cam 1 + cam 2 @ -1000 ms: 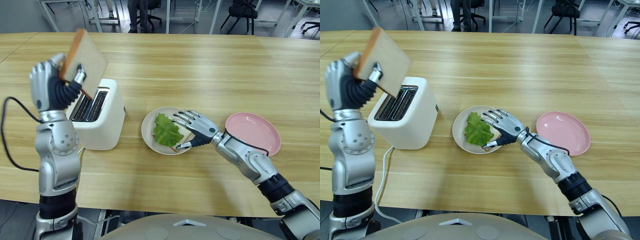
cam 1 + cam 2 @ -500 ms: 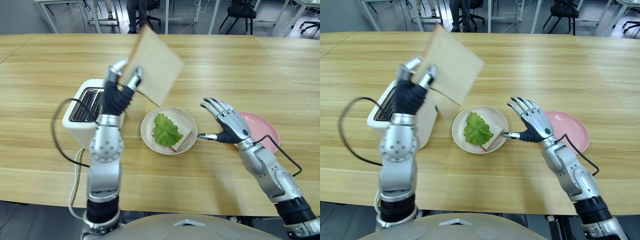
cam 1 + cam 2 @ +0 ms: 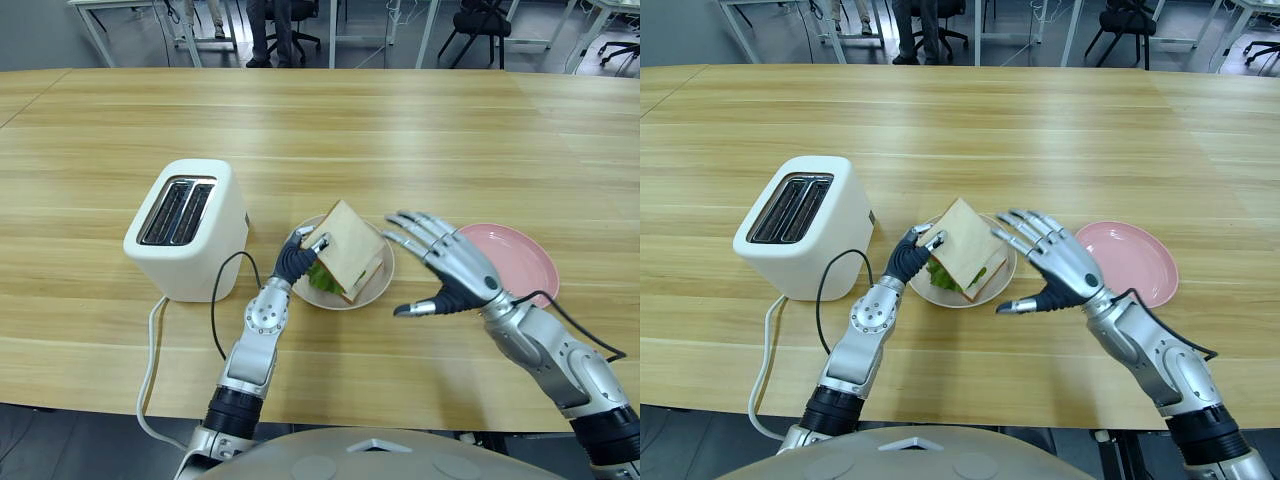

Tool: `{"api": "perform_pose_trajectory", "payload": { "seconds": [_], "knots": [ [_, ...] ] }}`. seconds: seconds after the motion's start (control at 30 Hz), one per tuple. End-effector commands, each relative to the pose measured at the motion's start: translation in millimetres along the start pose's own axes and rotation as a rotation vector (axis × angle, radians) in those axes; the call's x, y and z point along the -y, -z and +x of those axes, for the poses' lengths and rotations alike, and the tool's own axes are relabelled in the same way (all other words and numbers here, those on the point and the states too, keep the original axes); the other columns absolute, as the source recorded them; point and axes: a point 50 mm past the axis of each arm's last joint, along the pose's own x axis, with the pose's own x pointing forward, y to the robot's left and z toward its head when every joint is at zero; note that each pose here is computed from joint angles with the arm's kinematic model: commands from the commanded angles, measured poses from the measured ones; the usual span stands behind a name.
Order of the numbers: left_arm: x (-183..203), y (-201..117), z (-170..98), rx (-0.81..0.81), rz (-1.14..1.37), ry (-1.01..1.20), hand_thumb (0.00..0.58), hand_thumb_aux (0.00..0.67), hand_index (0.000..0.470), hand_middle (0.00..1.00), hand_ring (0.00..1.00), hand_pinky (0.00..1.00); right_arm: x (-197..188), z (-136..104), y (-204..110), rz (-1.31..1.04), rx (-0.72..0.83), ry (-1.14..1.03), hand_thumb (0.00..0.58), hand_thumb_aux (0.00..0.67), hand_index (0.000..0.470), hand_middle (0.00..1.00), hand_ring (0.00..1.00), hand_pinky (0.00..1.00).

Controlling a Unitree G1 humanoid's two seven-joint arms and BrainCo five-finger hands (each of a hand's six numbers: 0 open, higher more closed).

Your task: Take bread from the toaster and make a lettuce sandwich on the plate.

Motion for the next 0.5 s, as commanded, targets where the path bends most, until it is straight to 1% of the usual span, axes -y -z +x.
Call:
{"api": "perform_pose_trajectory", "payload": {
  "seconds": [0.03,0.23,0.5],
  "knots": [
    [1,12,5,-0.04,-0.005,0.02,0.58,0.67,0.46,1.0,1.0,1.0,-17,2,-10,0.02,0.057,-0.131,0.0,0.0,0.0,0.0,0.0,0.0],
    [3,23,8,-0.077,0.018,0.027,0.58,0.67,0.46,1.0,1.0,1.0,-38,12,-14,0.036,0.065,-0.263,0.0,0.0,0.0,0.0,0.0,0.0],
    [10,28,15,-0.086,0.071,0.038,0.58,0.67,0.46,1.0,1.0,1.0,-59,38,-10,-0.02,0.035,-0.324,0.0,0.0,0.0,0.0,0.0,0.0]
  ]
}}
